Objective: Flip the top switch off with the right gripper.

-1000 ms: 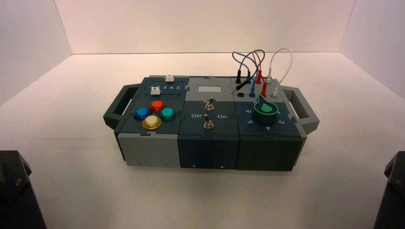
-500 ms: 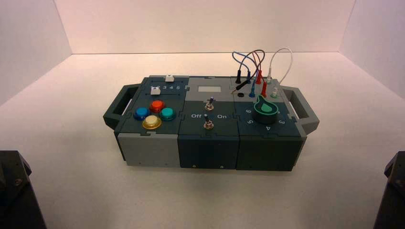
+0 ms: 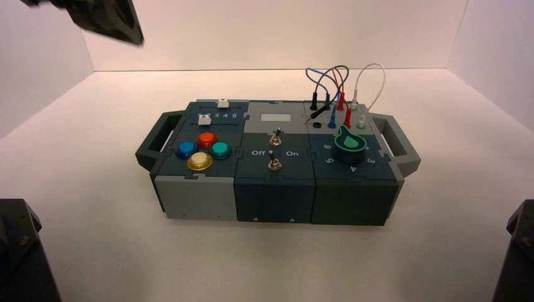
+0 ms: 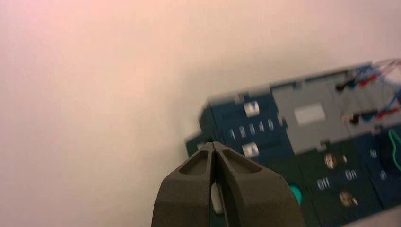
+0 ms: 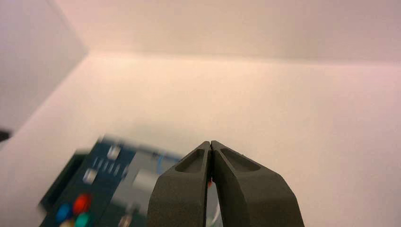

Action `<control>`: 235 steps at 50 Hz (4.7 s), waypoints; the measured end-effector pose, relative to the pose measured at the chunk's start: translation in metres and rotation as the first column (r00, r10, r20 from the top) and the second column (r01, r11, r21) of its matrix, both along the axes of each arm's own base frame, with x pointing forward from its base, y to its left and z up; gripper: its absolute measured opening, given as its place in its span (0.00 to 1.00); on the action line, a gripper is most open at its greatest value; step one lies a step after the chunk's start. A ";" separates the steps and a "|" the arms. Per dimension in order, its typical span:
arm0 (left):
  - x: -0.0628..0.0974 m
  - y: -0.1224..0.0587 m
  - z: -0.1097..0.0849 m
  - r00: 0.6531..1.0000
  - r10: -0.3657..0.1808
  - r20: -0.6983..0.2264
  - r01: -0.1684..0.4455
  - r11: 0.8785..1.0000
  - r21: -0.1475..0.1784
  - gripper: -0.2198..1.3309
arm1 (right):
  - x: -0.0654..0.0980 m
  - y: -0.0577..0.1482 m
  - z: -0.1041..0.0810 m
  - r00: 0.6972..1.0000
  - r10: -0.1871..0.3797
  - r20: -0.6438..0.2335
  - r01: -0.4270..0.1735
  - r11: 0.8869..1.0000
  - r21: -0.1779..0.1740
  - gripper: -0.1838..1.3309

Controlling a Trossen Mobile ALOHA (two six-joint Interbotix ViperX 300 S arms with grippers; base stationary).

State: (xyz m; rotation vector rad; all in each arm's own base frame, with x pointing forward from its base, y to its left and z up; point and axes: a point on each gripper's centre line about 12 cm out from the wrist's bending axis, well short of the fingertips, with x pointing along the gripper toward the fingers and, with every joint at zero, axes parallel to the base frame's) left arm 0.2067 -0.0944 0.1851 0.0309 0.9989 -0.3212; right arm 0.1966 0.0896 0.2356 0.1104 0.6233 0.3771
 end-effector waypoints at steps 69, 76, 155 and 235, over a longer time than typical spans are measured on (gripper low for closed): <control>0.005 -0.018 -0.101 0.892 0.099 -0.441 -0.053 0.992 0.115 0.04 | -0.026 0.050 -0.044 0.911 0.189 -0.365 -0.193 0.981 0.028 0.02; 0.007 -0.019 -0.103 0.893 0.097 -0.440 -0.050 0.992 0.116 0.04 | -0.029 0.055 -0.049 0.897 0.203 -0.393 -0.205 0.978 0.037 0.02; 0.025 -0.029 -0.121 0.870 0.105 -0.481 -0.038 0.988 0.147 0.04 | 0.006 0.106 -0.136 0.718 0.071 -0.692 -0.131 0.991 -0.033 0.03; 0.026 -0.029 -0.124 0.868 0.100 -0.486 -0.026 0.987 0.157 0.04 | 0.015 0.137 -0.138 0.712 0.079 -0.698 -0.128 0.992 -0.018 0.03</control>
